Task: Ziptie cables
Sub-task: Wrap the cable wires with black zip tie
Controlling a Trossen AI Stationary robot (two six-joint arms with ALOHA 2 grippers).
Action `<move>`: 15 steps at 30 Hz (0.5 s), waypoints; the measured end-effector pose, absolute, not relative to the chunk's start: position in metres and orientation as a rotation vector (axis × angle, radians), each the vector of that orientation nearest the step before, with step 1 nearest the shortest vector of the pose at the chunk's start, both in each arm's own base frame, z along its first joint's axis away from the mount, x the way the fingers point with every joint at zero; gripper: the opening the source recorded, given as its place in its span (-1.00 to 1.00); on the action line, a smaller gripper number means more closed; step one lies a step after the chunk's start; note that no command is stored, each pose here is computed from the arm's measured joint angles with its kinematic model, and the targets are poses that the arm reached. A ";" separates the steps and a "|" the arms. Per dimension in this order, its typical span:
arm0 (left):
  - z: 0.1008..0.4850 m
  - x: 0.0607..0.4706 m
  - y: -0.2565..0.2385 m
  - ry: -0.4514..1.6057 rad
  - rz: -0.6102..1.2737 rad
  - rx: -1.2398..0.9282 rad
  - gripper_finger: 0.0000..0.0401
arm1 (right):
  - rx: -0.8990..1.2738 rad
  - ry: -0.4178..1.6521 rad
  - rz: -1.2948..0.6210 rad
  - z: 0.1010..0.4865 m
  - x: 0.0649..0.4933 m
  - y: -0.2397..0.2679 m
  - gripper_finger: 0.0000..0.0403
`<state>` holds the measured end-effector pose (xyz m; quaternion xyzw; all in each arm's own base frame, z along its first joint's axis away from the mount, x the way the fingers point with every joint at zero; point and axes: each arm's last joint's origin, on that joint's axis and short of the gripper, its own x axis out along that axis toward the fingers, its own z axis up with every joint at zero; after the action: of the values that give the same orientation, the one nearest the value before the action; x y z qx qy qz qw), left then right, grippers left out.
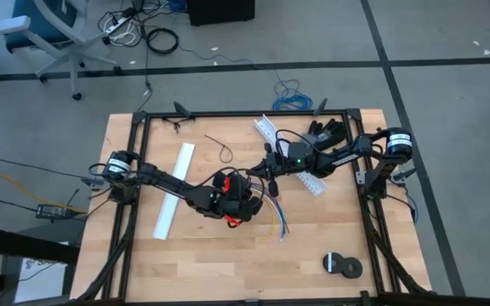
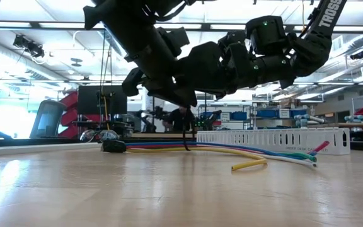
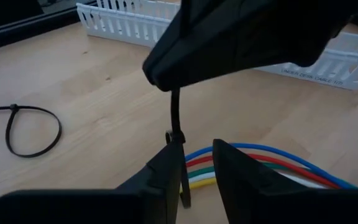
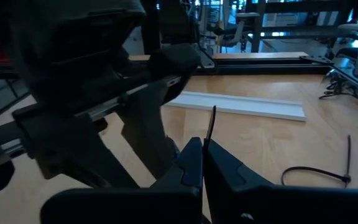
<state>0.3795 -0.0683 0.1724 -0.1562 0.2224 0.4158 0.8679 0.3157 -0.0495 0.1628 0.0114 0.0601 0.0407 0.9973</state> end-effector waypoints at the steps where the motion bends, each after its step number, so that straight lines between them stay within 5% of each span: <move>1: 0.172 0.379 -0.068 0.466 0.871 -0.327 -0.49 | 0.023 0.121 0.083 0.163 0.316 -0.049 -1.00; 15: 0.173 0.380 -0.066 0.455 0.889 -0.317 -0.48 | 0.026 0.134 0.087 0.162 0.316 -0.049 -1.00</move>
<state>0.3796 -0.0657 0.1725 -0.1515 0.2173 0.4245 0.8658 0.3155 -0.0493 0.1616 0.0131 0.0669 0.0435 0.9967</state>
